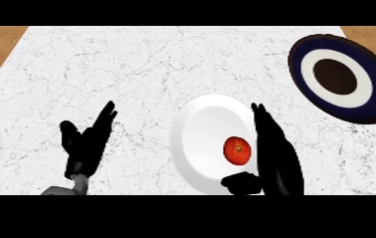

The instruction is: Pick the tomato from the plate and place it in the plate

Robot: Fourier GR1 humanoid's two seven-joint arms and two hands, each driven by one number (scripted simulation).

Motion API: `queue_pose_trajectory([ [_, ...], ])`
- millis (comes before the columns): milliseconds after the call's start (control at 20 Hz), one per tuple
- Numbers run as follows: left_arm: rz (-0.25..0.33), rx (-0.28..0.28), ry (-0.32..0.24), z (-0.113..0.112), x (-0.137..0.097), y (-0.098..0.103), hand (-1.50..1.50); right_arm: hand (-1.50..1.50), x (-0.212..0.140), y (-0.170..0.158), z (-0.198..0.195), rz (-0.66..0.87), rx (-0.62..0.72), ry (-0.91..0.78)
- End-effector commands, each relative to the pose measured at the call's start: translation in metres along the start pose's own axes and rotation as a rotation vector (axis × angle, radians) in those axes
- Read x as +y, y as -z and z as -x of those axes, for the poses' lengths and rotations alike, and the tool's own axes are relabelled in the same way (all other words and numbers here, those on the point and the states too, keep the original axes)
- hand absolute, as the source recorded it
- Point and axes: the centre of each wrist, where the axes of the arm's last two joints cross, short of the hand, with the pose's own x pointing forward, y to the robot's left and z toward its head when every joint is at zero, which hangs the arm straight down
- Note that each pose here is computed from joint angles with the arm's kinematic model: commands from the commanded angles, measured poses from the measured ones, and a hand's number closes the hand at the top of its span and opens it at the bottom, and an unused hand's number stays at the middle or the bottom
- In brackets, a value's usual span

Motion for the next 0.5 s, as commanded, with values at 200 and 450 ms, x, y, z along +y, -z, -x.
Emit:
queue_pose_trajectory([
  [200,0.025,0.051,-0.014,0.010,0.007,-0.007,0.00,-1.50,0.007,0.006,0.012,0.002,0.132,-0.105],
  [450,0.007,0.068,0.004,0.011,-0.001,0.009,0.00,-1.50,0.038,0.029,0.016,-0.016,0.148,-0.124],
])
